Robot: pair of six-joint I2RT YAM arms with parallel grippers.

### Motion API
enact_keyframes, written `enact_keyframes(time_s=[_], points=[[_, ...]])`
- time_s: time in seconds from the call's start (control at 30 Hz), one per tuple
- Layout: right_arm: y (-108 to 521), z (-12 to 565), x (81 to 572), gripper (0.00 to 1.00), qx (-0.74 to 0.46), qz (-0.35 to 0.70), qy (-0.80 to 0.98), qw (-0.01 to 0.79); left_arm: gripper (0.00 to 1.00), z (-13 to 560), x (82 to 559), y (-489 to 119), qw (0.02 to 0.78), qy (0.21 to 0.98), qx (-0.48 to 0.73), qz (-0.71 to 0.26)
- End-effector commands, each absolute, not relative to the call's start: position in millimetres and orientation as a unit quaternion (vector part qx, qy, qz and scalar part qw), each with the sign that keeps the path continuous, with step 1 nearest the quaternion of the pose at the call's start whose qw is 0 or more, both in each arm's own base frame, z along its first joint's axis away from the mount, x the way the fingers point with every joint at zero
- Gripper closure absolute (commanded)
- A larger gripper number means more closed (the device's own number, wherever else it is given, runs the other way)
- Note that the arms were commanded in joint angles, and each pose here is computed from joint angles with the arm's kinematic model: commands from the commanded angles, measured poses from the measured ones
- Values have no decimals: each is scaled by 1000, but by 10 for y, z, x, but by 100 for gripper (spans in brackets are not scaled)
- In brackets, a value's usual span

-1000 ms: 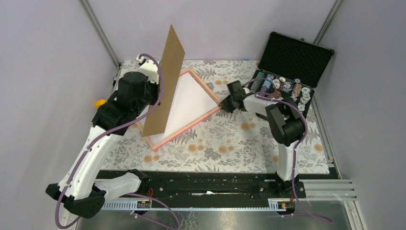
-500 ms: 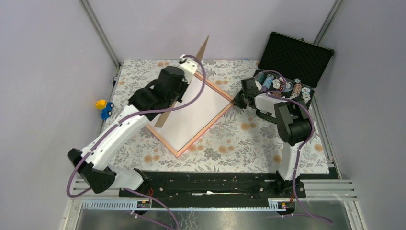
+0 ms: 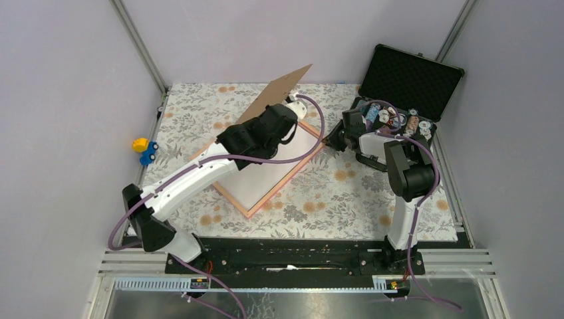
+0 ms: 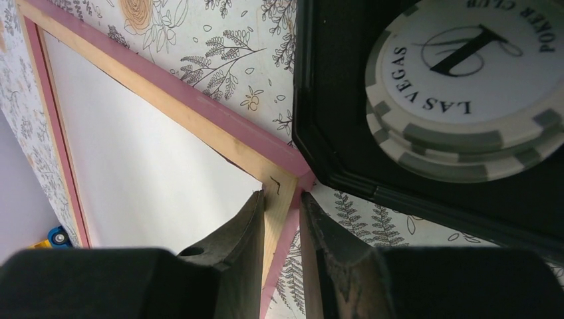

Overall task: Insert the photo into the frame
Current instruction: Turn over the photo frame item on the photo frame.

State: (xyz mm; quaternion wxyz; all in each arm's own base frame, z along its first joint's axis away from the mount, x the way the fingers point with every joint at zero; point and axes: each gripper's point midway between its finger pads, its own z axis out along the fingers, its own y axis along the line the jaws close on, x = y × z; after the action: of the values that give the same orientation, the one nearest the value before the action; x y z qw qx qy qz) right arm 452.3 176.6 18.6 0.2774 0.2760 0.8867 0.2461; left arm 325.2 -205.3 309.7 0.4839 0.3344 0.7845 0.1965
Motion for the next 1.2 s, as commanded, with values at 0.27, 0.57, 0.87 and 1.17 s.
enact_keyframes(time_s=[0.27, 0.57, 0.87, 1.17], points=[[1639, -25, 4343, 95, 274, 226, 899, 257, 100, 2681, 3418, -2020, 462, 757, 355, 297], [1636, -34, 4336, 98, 280, 241, 895, 252, 100, 2384, 3569, -2157, 474, 738, 385, 288], [1662, -20, 4329, 100, 276, 254, 892, 251, 100, 2266, 3702, -2245, 488, 723, 390, 296], [1669, -17, 4342, 100, 276, 267, 889, 249, 100, 2138, 3638, -2180, 484, 726, 390, 295]])
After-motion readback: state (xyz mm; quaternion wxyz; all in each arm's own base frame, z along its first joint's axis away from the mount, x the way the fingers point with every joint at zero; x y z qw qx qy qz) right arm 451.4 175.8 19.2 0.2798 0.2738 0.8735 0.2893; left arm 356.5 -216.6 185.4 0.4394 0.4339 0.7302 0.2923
